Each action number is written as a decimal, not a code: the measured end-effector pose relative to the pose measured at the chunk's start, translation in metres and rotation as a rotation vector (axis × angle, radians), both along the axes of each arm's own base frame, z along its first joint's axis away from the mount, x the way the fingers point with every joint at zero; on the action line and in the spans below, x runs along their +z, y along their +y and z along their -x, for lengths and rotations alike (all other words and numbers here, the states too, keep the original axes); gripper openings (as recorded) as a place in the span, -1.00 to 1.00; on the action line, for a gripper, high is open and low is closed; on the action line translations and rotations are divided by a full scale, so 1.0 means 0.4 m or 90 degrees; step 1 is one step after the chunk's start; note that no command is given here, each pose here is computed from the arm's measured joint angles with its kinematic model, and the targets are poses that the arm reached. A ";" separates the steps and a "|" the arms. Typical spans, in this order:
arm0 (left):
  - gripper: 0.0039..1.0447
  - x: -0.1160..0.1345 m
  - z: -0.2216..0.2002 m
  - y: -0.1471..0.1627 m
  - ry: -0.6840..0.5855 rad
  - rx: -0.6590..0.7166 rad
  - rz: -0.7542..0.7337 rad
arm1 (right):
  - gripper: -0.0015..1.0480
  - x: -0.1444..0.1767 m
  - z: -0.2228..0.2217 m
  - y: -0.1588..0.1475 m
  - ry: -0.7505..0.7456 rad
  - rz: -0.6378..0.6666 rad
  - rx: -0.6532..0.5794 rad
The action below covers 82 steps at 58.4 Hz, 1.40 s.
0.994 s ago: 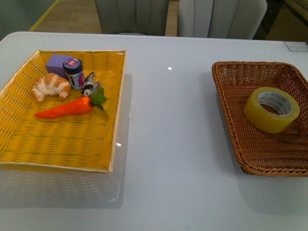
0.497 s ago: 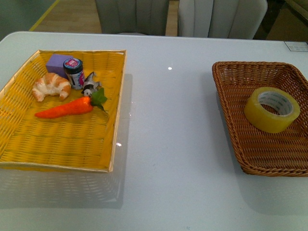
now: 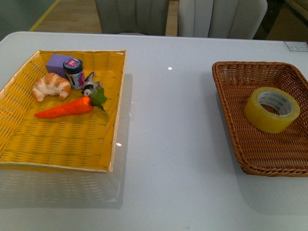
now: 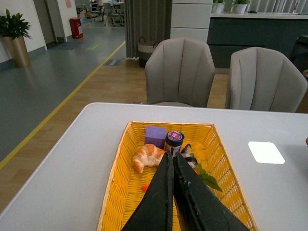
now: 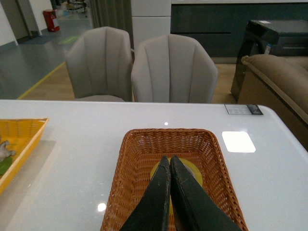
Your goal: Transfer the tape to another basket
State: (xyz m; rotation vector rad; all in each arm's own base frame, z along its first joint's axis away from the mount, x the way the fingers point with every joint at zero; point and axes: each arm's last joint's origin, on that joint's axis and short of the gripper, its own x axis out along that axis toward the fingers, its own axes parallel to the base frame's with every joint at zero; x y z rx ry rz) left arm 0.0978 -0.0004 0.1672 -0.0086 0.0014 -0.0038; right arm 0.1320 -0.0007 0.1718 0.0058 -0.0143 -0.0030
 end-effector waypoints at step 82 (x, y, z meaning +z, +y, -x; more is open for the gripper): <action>-0.80 0.000 0.000 0.000 0.000 0.000 0.000 | -0.30 -0.002 0.088 0.001 -0.003 0.001 0.000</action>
